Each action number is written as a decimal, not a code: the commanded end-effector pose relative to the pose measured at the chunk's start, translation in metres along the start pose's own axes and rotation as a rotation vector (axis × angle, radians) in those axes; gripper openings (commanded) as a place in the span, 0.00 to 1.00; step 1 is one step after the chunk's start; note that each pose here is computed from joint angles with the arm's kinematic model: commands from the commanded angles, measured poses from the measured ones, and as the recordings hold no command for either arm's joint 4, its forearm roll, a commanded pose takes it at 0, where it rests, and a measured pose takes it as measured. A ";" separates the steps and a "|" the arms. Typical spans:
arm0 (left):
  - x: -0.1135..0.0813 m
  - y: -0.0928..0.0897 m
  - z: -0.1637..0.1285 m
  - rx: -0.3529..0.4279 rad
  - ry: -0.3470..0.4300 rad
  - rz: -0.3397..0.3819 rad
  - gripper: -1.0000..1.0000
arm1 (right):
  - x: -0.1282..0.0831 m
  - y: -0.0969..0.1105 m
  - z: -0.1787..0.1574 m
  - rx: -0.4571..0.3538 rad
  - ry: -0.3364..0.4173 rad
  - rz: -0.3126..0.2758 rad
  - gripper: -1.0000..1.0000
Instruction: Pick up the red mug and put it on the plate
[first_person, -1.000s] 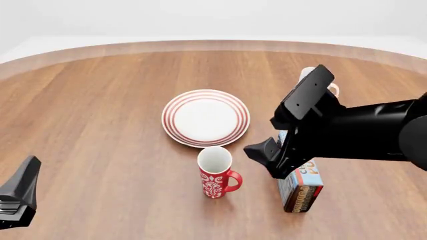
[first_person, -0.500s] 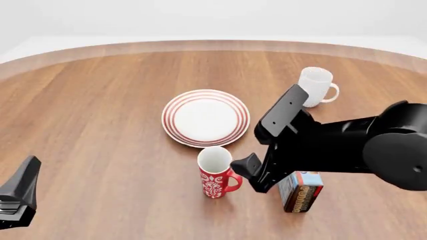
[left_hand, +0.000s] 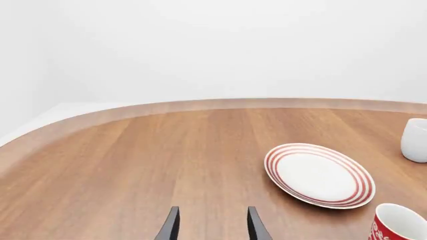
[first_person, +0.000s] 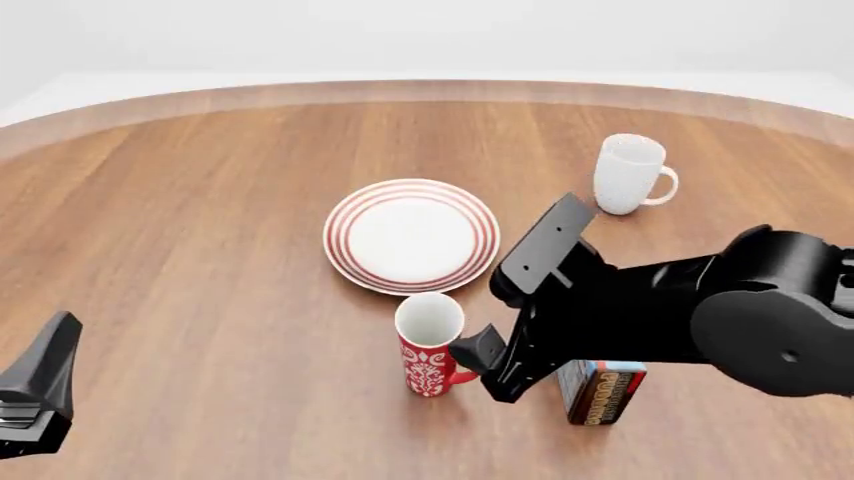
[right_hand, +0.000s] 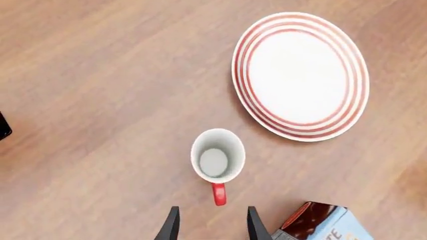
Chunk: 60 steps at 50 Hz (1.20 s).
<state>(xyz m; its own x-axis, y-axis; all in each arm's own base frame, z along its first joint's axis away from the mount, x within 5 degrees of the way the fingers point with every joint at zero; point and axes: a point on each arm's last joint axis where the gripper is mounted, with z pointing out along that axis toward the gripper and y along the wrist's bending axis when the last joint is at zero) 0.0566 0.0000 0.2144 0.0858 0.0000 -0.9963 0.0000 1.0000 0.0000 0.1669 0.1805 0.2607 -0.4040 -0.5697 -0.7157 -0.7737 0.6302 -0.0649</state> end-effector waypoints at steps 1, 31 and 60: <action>0.000 0.000 0.000 0.000 0.000 0.000 1.00 | 0.003 0.002 0.006 -0.004 0.008 0.010 1.00; 0.000 0.000 0.000 0.000 0.000 0.000 1.00 | 0.014 0.002 0.031 -0.003 0.032 0.029 1.00; 0.000 0.000 0.000 0.000 0.000 0.000 1.00 | 0.026 0.004 0.046 -0.007 0.045 0.054 1.00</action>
<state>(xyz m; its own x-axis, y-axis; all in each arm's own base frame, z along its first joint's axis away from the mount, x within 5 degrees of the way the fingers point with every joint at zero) 0.0566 0.0000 0.2144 0.0858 0.0000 -0.9963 0.0000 1.0000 0.0000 0.1761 0.1919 0.2159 -0.4583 -0.5621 -0.6885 -0.7569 0.6528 -0.0292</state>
